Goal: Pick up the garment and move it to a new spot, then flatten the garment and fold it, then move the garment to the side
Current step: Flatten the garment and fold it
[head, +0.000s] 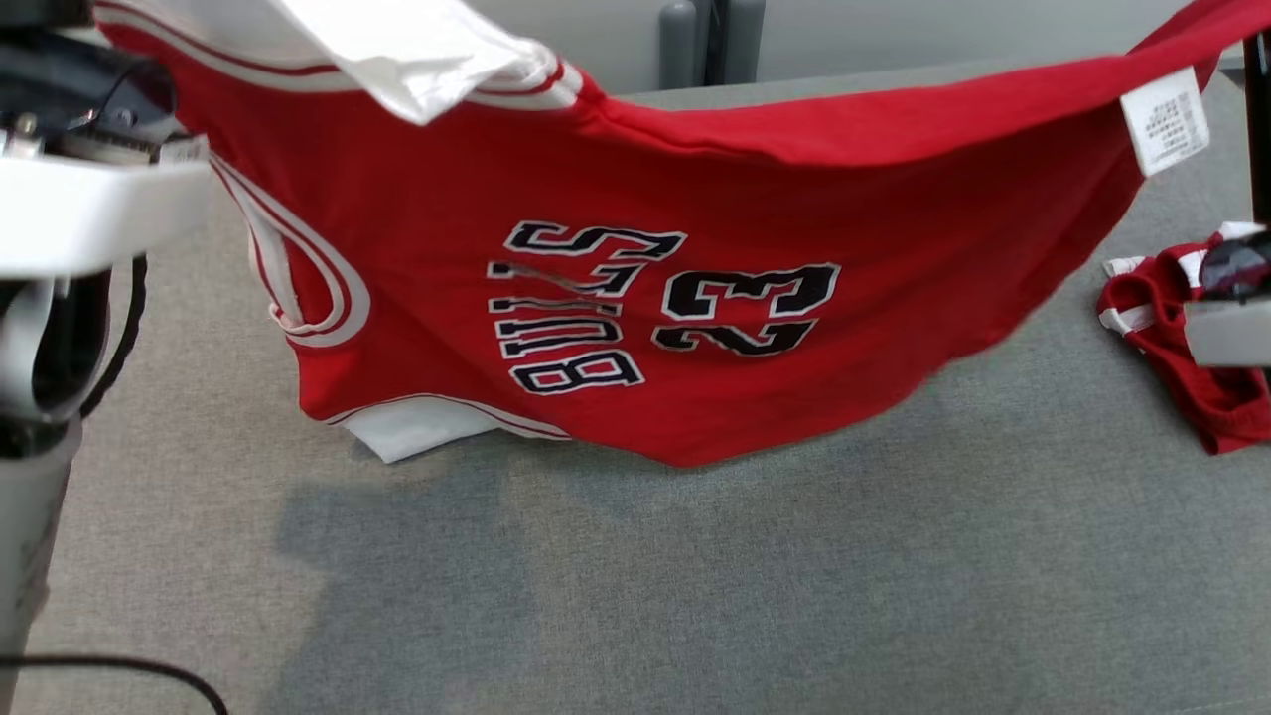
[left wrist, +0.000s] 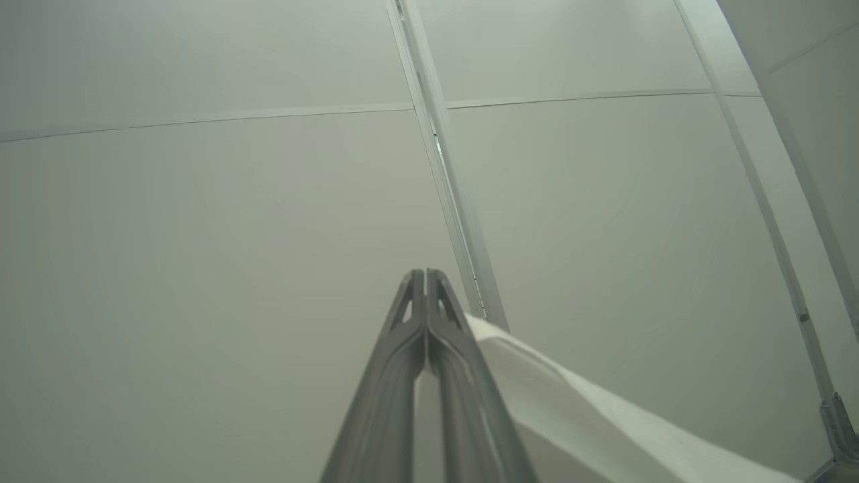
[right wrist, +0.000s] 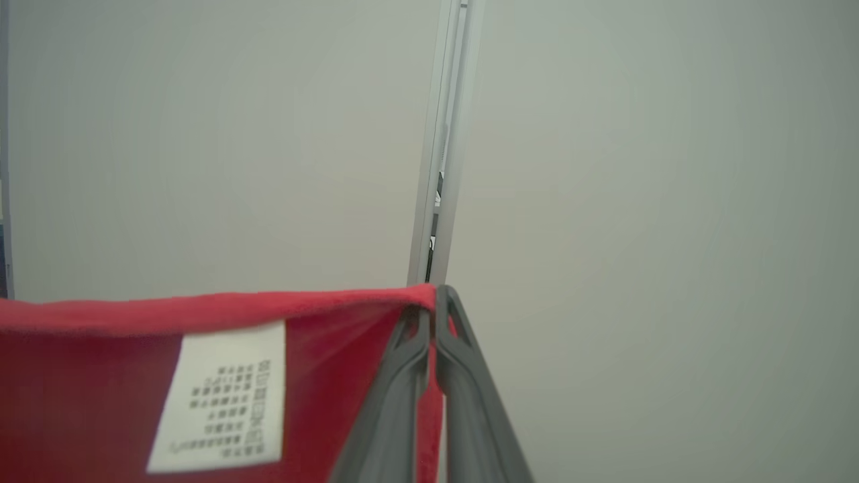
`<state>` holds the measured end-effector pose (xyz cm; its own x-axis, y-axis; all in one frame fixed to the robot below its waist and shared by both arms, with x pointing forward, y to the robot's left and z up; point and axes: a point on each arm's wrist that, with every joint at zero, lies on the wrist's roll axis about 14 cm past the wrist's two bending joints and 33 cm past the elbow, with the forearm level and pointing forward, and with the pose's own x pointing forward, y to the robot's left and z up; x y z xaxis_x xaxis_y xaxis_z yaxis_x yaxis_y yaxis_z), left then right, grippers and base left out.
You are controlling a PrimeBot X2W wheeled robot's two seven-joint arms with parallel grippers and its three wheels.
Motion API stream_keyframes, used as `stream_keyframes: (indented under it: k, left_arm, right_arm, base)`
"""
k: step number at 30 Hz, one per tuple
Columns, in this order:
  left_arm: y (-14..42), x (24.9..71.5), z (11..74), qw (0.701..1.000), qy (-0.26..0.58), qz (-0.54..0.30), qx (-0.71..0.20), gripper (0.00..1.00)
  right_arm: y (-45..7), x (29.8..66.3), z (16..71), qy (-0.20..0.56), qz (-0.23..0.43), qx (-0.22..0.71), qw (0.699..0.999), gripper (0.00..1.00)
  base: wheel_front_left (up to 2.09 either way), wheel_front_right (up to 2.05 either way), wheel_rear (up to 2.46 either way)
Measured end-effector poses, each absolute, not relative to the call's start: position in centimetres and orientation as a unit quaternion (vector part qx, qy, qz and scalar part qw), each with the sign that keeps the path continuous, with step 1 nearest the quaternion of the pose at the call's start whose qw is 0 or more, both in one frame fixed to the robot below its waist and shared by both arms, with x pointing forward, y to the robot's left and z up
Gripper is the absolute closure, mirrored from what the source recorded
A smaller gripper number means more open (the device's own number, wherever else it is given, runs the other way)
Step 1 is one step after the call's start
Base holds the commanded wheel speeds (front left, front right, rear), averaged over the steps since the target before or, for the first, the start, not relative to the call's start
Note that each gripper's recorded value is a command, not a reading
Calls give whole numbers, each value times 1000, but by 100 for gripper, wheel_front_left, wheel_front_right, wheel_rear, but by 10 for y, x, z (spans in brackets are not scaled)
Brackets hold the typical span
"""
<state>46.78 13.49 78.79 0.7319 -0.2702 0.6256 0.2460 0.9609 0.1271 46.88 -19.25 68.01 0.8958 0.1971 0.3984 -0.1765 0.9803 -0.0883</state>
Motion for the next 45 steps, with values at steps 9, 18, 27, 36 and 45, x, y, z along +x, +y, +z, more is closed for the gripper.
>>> stream_keyframes:
  k: [9,18,27,36,45]
  left_arm:
    - [132,561,771,947,-286,-142,27,100]
    - [154,633,790,951,-288,-97,54,100]
    - [170,663,793,959,-272,-64,54,100]
    - [179,689,658,990,-122,-65,-11,100]
    - [190,642,532,995,-25,-52,-84,100]
  right_arm:
    - [-186,548,677,-185,113,-13,976,100]
    - [-176,614,721,-236,104,38,965,100]
    - [-157,652,709,-200,97,76,972,100]
    - [-140,675,594,-69,105,73,989,100]
    - [-142,624,475,39,120,107,986,100]
  base:
    - [0,0,0]
    - [0,0,0]
    - [0,0,0]
    - [0,0,0]
    - [0,0,0]
